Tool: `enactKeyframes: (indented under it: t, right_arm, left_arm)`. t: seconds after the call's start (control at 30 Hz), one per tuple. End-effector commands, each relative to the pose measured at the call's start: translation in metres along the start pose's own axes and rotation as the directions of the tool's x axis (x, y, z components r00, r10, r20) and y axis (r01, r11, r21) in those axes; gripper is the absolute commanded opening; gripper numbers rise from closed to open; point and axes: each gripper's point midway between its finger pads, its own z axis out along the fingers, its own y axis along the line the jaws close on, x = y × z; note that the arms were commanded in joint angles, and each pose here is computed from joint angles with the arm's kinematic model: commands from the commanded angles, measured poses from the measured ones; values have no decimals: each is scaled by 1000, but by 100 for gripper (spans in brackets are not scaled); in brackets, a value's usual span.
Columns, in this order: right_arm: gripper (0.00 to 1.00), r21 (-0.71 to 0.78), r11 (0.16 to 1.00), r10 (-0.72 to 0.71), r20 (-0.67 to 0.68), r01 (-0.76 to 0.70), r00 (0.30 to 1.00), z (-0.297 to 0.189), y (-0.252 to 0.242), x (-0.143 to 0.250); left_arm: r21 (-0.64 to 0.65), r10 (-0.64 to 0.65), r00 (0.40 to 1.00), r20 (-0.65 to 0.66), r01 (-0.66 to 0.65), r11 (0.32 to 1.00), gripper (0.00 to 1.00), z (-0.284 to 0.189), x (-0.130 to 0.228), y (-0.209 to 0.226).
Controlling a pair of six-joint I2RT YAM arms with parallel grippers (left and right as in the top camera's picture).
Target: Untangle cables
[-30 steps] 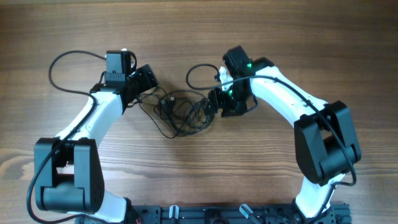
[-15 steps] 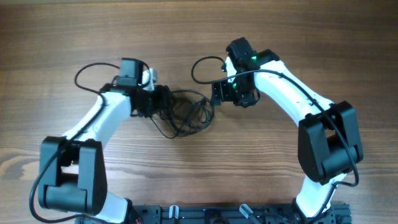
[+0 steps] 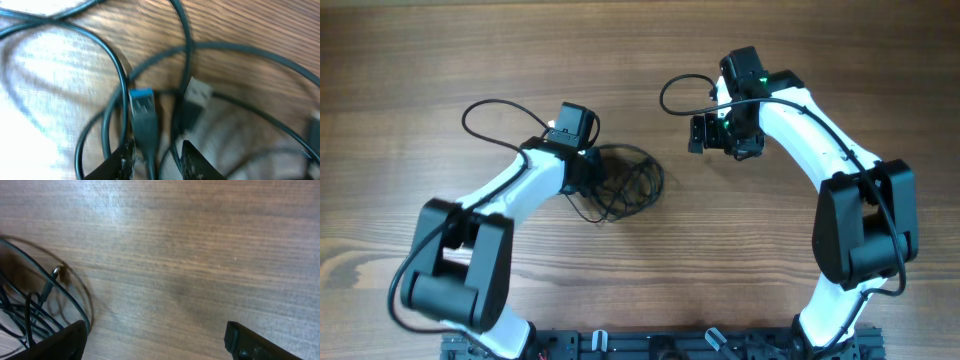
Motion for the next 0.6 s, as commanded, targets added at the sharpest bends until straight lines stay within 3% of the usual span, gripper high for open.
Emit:
enactKeyframes:
  t: [0.0, 0.03, 0.07, 0.17, 0.33, 0.47, 0.5, 0.53, 0.57]
  right_arm:
    - [91, -1, 1000, 6, 35, -6, 999, -4, 3, -7]
    - [91, -7, 1000, 5, 35, -5, 999, -4, 4, -7]
    - [91, -16, 1000, 4, 32, -4, 999, -4, 6, -6]
    - [91, -45, 999, -6, 25, 7, 1000, -5, 11, -5]
    - [91, -52, 999, -4, 22, 5, 1000, -5, 12, -5]
    - [90, -133, 991, -8, 8, 9, 1000, -6, 26, -2]
    - [90, -158, 987, -14, 7, 15, 1000, -6, 32, -2]
    - [90, -174, 984, -25, 14, 27, 1000, -6, 38, -3]
    - [91, -176, 984, -31, 20, 34, 999, -6, 40, -4]
  left_arm:
    - [-65, -19, 1000, -4, 18, 998, 30, 27, 3, 12]
    - [-66, -19, 1000, -6, 18, 998, 21, 30, 3, 12]
    - [-64, -18, 1000, -7, 18, 998, 4, 32, 3, 12]
    - [-57, -30, 999, 19, 31, 998, 4, 22, -8, 13]
    - [63, -123, 963, 238, 111, 992, 4, -56, -79, 10]
    - [120, -178, 921, 346, 145, 982, 4, -95, -105, 20]
    - [127, -187, 921, 341, 152, 980, 6, -98, -105, 23]
    - [155, -185, 935, 303, 144, 977, 15, -96, -98, 18]
    - [175, -178, 947, 269, 133, 975, 33, -94, -92, 13]
